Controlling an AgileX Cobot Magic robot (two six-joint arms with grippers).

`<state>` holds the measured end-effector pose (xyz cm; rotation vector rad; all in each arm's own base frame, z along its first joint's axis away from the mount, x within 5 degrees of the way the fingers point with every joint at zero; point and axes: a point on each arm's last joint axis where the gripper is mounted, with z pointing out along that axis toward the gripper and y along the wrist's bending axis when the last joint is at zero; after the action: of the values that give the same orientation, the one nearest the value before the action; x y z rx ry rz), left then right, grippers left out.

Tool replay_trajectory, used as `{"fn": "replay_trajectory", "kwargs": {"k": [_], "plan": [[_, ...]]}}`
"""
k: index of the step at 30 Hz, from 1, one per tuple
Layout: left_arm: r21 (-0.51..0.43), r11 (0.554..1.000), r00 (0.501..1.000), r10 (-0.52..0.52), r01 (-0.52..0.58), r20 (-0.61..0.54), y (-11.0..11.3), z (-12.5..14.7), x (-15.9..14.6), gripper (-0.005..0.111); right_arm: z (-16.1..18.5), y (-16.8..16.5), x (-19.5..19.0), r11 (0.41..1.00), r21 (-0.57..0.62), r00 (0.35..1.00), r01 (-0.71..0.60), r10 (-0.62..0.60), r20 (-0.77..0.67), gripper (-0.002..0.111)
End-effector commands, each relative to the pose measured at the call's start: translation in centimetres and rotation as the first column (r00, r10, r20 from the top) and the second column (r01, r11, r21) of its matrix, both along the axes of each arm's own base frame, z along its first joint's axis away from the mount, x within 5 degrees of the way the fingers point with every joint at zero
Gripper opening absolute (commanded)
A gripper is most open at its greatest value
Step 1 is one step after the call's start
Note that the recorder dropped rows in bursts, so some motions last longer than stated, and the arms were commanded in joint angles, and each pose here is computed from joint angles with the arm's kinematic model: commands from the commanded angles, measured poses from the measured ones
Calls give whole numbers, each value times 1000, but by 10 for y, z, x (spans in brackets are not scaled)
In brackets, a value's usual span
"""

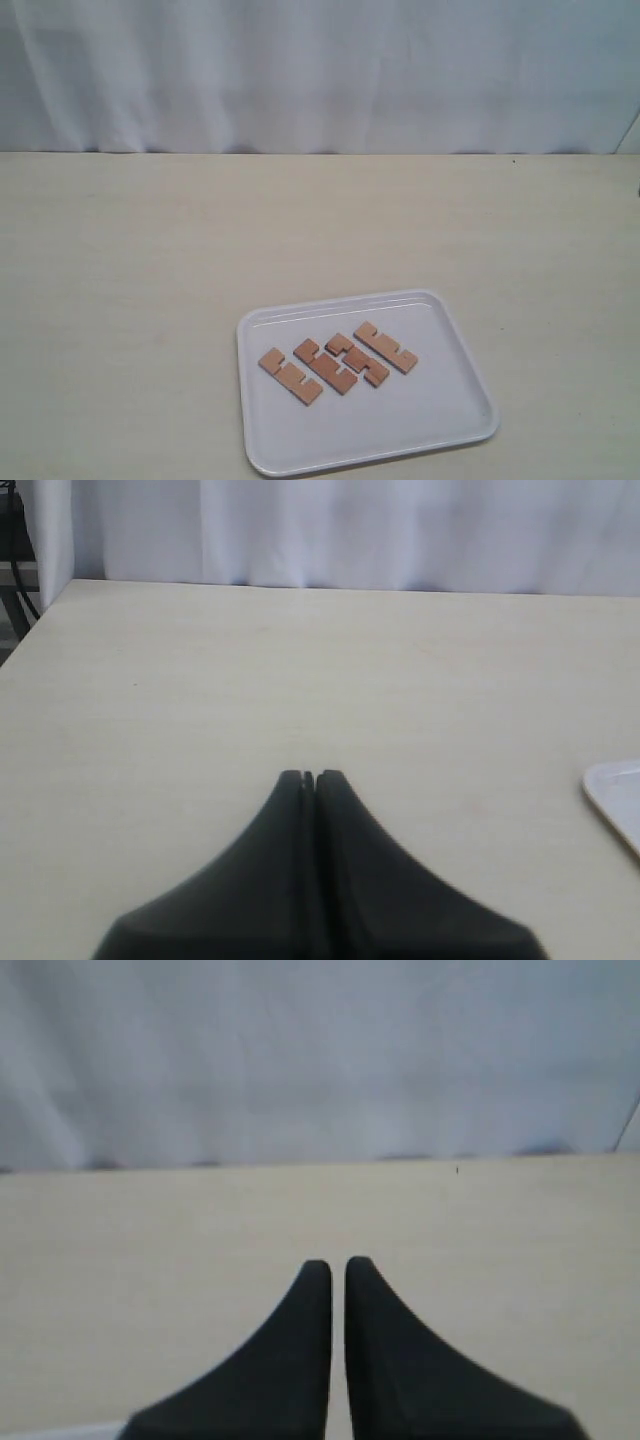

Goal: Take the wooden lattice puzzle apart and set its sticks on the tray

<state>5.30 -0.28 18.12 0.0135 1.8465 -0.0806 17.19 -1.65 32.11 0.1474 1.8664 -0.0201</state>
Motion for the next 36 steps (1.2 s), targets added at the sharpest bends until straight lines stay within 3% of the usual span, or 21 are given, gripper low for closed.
{"fn": "replay_trajectory", "kwargs": {"k": [1,13,27,36], "plan": [[8,1000,1000,1,-1,4,0,0,0,0,-1,4,-47,999,-41,976,8,1,217,4],[8,1000,1000,1,-1,4,0,0,0,0,-17,13,-141,998,-59,785,29,14,619,4],[8,1000,1000,1,-1,7,0,0,0,0,-23,14,-141,1000,-6,822,6,-1,569,4],[8,1000,1000,1,-1,7,0,0,0,0,-86,12,-121,1000,0,913,9,-8,407,4]]}}
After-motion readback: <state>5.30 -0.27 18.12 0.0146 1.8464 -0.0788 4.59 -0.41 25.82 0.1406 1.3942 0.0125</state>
